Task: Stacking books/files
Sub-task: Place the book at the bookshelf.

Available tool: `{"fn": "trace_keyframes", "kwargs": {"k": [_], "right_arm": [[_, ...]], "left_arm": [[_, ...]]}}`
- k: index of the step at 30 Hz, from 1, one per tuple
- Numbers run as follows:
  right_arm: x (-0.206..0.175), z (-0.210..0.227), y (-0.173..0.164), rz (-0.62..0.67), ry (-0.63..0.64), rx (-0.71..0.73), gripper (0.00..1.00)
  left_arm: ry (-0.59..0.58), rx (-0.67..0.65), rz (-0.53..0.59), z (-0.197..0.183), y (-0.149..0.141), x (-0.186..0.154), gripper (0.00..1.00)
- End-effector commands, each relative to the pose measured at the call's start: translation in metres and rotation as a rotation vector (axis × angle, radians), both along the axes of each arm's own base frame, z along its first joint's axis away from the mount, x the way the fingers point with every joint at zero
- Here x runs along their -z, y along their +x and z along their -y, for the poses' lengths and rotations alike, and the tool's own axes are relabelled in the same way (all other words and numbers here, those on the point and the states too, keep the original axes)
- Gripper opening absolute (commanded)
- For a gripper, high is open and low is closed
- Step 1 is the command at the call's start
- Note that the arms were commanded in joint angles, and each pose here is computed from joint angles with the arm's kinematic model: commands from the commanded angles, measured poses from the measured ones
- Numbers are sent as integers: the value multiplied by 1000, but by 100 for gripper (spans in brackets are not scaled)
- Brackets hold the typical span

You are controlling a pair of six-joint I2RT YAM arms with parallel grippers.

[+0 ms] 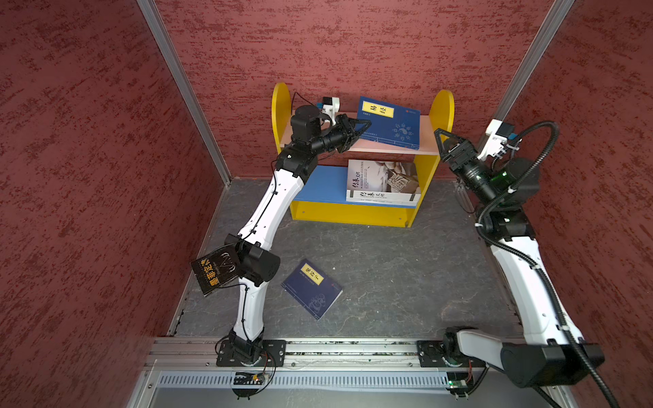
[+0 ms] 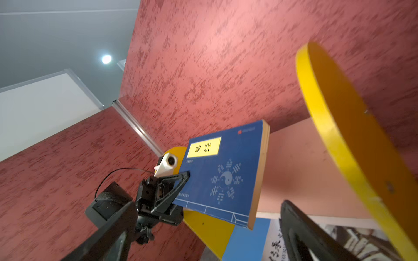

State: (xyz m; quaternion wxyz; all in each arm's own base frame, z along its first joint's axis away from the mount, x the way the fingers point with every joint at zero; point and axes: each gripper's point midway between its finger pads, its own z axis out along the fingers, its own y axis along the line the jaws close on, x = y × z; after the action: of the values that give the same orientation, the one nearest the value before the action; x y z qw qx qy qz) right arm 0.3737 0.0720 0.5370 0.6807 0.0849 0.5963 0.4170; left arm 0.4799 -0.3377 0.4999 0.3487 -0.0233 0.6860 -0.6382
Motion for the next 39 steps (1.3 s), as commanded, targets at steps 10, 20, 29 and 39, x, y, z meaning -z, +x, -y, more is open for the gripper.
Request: {"fn": "trace_keyframes", "kwargs": {"k": [10,20,29,39], "right_arm": [[18,38,34,10,-146,276,99],[13,21,29,45,-169,183,99],[6,18,11,51,-179,166,98],[5,19,3,40,-187,169,98]], "left_arm": [[6,-102,-44,11,22,18,11],[43,-127,-54,11,27,30,54],[346,-393,14,-46,25,40,97],[480,-441,51,-59,30,55,99]]}}
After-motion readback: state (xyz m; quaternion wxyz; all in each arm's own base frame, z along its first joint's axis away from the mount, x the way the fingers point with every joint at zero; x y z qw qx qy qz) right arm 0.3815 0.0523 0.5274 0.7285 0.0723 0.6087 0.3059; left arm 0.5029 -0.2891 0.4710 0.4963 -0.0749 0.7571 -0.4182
